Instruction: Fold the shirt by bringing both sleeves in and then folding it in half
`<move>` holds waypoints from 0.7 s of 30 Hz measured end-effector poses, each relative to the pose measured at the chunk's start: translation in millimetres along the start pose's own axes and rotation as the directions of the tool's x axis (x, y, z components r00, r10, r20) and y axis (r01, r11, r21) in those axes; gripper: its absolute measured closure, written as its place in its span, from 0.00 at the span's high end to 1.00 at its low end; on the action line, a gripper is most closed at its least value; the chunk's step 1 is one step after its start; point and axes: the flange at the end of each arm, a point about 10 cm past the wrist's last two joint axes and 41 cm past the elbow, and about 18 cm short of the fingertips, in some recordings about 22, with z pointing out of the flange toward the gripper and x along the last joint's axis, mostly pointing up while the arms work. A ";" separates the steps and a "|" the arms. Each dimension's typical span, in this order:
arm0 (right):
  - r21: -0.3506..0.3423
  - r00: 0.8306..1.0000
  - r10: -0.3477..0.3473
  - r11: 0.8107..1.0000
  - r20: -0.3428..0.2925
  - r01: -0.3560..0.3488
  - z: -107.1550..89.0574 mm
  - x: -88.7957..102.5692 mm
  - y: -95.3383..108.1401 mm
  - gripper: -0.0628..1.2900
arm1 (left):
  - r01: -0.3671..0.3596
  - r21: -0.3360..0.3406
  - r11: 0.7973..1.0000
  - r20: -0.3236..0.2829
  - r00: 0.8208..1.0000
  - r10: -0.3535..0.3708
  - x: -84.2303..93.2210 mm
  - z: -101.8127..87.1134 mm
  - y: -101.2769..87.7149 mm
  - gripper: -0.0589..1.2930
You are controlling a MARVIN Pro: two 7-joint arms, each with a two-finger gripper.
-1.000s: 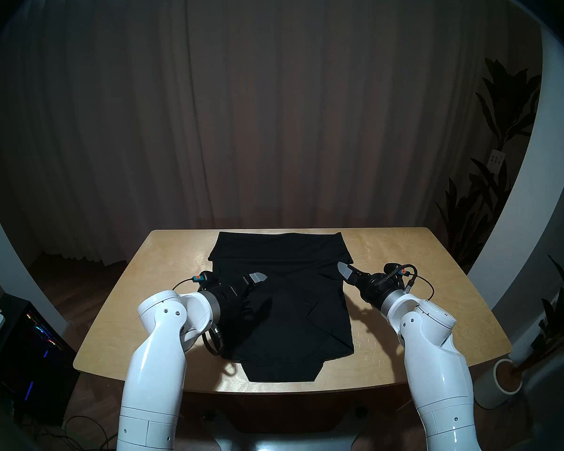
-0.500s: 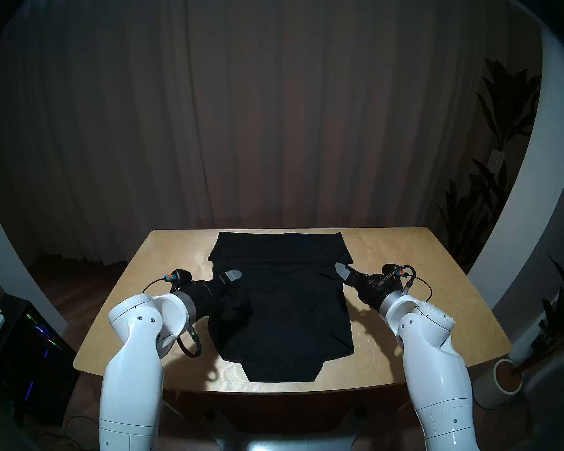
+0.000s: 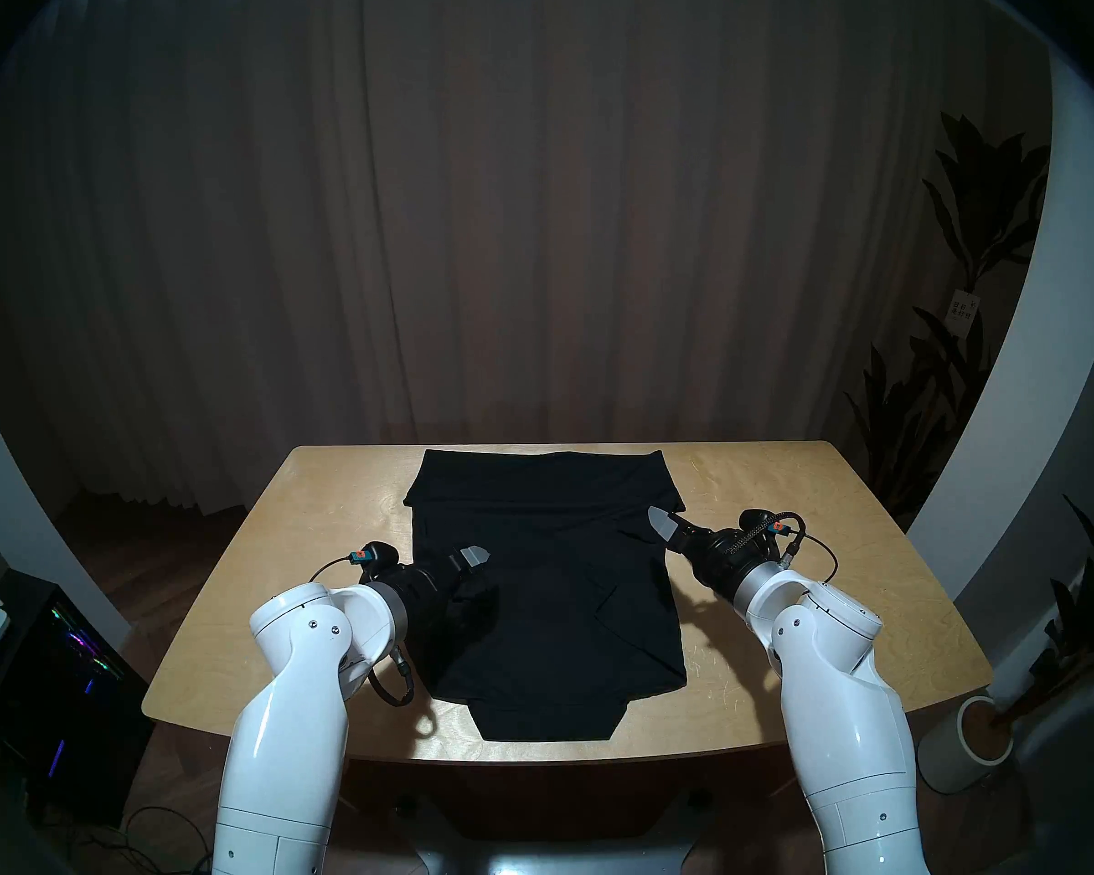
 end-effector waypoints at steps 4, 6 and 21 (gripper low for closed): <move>-0.005 1.000 0.002 1.000 -0.005 -0.002 -1.1 1.5 1.7 0.97 | -0.009 -0.010 1.000 0.008 1.000 0.009 -1.1 5.4 3.3 0.97; -0.006 1.000 0.002 1.000 -0.006 -0.002 -1.3 1.8 2.2 0.97 | -0.014 -0.018 1.000 0.008 1.000 0.014 -0.5 6.1 5.8 0.97; -0.019 1.000 0.005 1.000 -0.006 -0.005 -0.7 1.7 5.2 0.97 | -0.038 -0.152 0.988 0.077 0.996 0.050 -6.2 21.7 40.9 0.97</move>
